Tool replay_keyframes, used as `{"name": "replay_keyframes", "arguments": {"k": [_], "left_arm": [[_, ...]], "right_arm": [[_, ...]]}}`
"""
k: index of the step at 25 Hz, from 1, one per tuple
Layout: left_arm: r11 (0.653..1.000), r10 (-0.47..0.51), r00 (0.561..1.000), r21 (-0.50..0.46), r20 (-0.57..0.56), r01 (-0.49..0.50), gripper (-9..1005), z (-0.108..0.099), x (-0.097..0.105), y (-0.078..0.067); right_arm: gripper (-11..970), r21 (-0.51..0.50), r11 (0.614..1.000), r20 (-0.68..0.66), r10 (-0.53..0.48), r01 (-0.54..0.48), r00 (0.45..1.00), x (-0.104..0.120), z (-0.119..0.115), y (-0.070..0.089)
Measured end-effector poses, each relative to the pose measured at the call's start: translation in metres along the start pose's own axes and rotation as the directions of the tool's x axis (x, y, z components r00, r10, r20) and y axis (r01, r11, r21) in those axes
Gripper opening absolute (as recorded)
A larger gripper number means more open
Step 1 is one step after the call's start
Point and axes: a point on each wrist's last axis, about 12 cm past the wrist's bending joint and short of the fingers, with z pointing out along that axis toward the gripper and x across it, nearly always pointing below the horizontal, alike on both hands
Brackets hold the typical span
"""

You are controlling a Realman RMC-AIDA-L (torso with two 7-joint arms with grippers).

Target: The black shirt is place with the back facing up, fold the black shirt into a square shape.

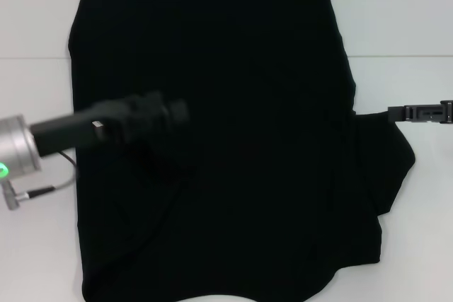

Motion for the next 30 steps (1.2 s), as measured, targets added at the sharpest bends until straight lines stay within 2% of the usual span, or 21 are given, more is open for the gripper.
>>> {"name": "replay_keyframes", "arguments": {"k": [4, 6, 9, 15, 22, 30], "left_arm": [[0.981, 0.167, 0.983, 0.109, -0.078, -0.158, 937, 0.017, 0.013, -0.013], [0.956, 0.265, 0.958, 0.16, -0.112, -0.245, 932, 0.025, 0.021, -0.018], [0.924, 0.355, 0.926, 0.199, -0.127, -0.327, 932, 0.032, 0.026, -0.022], [0.908, 0.39, 0.912, 0.217, -0.13, -0.358, 932, 0.036, 0.025, -0.023], [0.905, 0.399, 0.907, 0.217, -0.131, -0.367, 932, 0.035, 0.023, -0.022], [0.904, 0.403, 0.905, 0.211, -0.133, -0.372, 933, 0.036, 0.02, -0.021]], "right_arm": [[882, 0.1, 0.993, -0.053, 0.073, -0.068, 0.996, -0.005, 0.002, -0.007], [873, 0.154, 0.984, -0.08, 0.101, -0.088, 0.992, -0.006, 0.005, -0.01], [861, 0.237, 0.965, -0.122, 0.143, -0.111, 0.982, -0.007, 0.009, -0.014], [835, 0.324, 0.938, -0.14, 0.176, -0.123, 0.974, -0.004, 0.021, -0.017], [805, 0.336, 0.932, -0.174, 0.199, -0.131, 0.964, 0.007, 0.041, -0.018], [770, 0.335, 0.934, -0.186, 0.195, -0.125, 0.963, 0.009, 0.046, -0.016]]}}
